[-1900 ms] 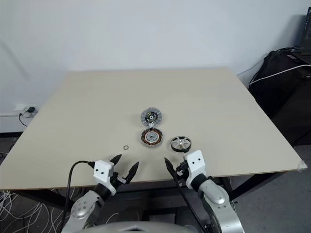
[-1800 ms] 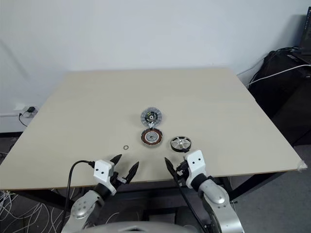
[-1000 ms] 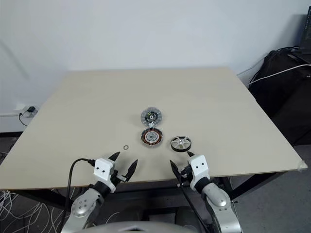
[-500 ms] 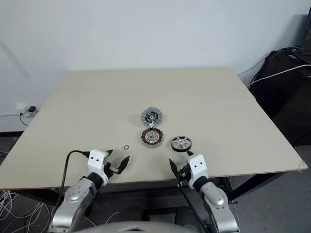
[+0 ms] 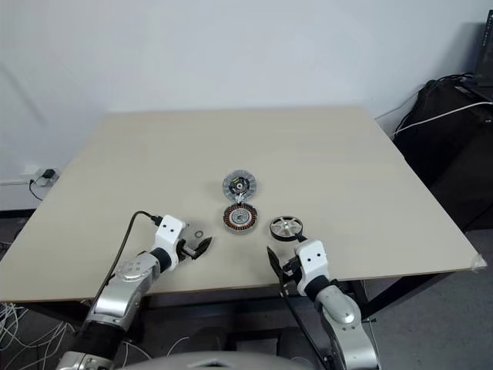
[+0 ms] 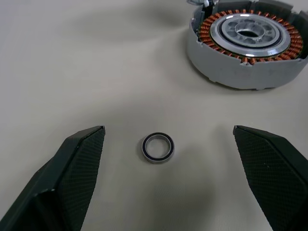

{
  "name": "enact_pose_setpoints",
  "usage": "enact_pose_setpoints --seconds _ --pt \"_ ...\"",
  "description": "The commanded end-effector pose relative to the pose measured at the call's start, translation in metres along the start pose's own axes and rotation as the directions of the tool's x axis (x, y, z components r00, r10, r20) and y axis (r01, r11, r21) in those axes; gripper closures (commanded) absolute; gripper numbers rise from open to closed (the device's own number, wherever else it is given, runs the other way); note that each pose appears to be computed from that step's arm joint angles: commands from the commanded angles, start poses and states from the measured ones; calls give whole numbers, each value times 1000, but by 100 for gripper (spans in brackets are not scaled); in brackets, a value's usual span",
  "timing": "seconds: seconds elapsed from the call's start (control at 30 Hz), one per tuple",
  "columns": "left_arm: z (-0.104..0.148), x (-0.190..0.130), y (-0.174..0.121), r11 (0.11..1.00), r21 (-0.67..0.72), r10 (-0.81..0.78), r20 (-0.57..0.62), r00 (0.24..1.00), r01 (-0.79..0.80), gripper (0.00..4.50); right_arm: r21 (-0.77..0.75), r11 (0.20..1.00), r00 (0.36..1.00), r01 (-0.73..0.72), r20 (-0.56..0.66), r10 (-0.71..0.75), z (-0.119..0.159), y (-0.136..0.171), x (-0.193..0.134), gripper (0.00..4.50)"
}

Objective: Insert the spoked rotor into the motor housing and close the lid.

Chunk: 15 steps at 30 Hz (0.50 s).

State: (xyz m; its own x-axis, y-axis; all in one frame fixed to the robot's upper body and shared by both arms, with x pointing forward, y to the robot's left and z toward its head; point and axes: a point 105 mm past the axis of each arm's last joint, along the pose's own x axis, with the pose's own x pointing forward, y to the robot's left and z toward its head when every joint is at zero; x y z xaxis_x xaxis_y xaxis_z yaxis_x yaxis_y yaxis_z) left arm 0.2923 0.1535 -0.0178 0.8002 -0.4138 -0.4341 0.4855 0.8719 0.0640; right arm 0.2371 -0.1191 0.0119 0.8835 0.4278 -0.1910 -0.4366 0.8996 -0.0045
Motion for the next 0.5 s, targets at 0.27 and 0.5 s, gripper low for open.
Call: enact_pose_setpoints --seconds 0.27,0.5 --pt "2 8 1 1000 -25 -15 -31 999 14 0 -7 1000 999 -4 50 4 21 4 2 1" --pt "0 13 5 1000 -31 -9 -61 998 7 0 -4 1000 999 -5 51 5 23 5 3 1"
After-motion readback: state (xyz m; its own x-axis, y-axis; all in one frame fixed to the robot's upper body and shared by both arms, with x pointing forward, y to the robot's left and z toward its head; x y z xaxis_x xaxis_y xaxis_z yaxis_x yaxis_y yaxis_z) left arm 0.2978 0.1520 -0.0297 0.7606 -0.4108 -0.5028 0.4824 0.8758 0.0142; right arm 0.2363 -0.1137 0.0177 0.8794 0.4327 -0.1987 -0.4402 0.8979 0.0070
